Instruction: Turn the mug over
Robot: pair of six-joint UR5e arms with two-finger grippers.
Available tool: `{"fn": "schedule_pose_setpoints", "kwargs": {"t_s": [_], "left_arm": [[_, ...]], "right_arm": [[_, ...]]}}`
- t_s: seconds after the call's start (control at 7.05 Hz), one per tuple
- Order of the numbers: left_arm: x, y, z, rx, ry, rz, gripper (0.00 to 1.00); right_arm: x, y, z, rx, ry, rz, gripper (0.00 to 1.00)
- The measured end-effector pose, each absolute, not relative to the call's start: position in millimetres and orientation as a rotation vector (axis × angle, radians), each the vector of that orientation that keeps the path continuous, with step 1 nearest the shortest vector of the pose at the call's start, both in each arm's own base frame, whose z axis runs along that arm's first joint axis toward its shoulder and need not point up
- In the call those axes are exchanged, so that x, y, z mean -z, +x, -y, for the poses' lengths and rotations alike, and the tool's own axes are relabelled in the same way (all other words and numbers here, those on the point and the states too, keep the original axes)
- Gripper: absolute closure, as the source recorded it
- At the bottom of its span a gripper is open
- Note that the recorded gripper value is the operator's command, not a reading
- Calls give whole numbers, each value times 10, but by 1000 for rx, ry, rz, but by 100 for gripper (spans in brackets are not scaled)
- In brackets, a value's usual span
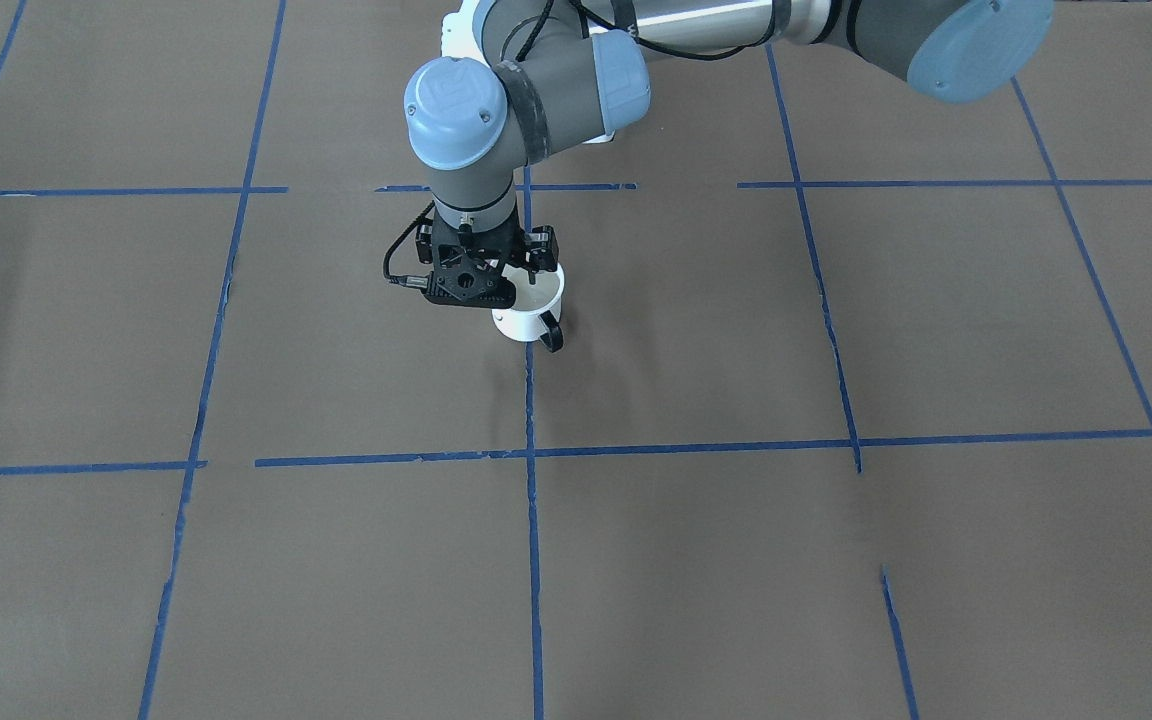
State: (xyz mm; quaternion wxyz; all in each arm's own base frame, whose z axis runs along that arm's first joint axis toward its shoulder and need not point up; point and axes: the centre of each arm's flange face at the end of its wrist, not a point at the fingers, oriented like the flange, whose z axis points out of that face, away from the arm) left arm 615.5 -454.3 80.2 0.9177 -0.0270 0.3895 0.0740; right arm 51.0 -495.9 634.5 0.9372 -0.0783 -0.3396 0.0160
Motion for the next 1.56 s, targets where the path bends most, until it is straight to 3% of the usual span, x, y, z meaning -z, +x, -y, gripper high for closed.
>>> {"fn": "schedule_pose_setpoints", "kwargs": {"t_s": [0.71,1.56], "left_arm": [[-874,4630,4725,-119,120,-930,0],[-2486,2602,5637,-336,325,-799,0]], "right_arm": [[-6345,510,4959,-33,-160,694,0],[-6345,510,4959,-33,-160,694,0]]}}
